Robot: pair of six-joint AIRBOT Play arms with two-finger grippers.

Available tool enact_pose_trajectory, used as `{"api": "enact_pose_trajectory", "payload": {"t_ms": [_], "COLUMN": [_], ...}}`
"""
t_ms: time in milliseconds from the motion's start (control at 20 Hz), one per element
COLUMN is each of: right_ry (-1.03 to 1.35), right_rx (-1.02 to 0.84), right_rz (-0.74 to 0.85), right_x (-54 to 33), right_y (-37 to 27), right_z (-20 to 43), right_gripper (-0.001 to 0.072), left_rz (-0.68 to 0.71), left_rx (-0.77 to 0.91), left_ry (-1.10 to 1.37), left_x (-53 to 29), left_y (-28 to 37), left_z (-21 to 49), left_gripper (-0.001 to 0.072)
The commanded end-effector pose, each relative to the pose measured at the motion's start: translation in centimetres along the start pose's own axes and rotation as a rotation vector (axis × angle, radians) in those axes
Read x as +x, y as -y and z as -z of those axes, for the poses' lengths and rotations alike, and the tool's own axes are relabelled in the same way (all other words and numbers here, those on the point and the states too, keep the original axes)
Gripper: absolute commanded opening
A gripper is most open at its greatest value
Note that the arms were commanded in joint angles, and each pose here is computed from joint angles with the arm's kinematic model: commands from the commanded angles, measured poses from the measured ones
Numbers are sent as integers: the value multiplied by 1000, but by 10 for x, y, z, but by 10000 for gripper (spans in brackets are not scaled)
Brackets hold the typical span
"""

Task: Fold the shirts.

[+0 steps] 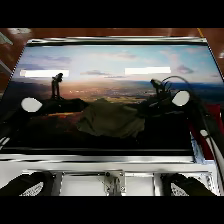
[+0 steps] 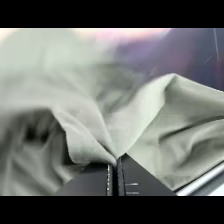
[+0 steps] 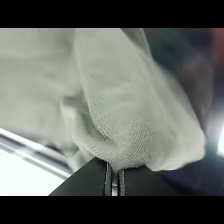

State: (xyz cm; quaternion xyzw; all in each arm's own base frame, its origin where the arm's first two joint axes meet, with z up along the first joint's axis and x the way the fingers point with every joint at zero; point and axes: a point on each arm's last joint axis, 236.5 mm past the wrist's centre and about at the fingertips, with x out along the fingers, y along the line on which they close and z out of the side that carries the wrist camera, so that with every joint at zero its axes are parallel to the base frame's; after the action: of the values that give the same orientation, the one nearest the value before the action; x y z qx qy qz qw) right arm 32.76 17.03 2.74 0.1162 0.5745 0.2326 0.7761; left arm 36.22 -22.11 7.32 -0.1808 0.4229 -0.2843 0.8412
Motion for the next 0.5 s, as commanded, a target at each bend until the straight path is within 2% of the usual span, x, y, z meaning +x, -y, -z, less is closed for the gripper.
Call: {"api": "enact_pose_trajectory", "payload": {"t_ms": [0, 150, 300, 450], "right_ry": [301, 586, 792, 851], "right_rx": [-206, -328, -421, -385], "right_rz": [16, -43, -65, -123], "right_x": [-99, -212, -302, -338], "right_y": [-47, -113, -157, -177], "right_z": [-60, -87, -84, -69], "right_gripper": [69, 68, 69, 68], "left_rz": [12, 89, 150, 190], "left_rx": [229, 369, 456, 506], "left_ry": [251, 589, 915, 1042], "left_x": [-84, -206, -329, -391], "left_y": [58, 141, 204, 235], "left_z": [-73, -134, -160, -152], "left_gripper": [39, 39, 39, 39]}}
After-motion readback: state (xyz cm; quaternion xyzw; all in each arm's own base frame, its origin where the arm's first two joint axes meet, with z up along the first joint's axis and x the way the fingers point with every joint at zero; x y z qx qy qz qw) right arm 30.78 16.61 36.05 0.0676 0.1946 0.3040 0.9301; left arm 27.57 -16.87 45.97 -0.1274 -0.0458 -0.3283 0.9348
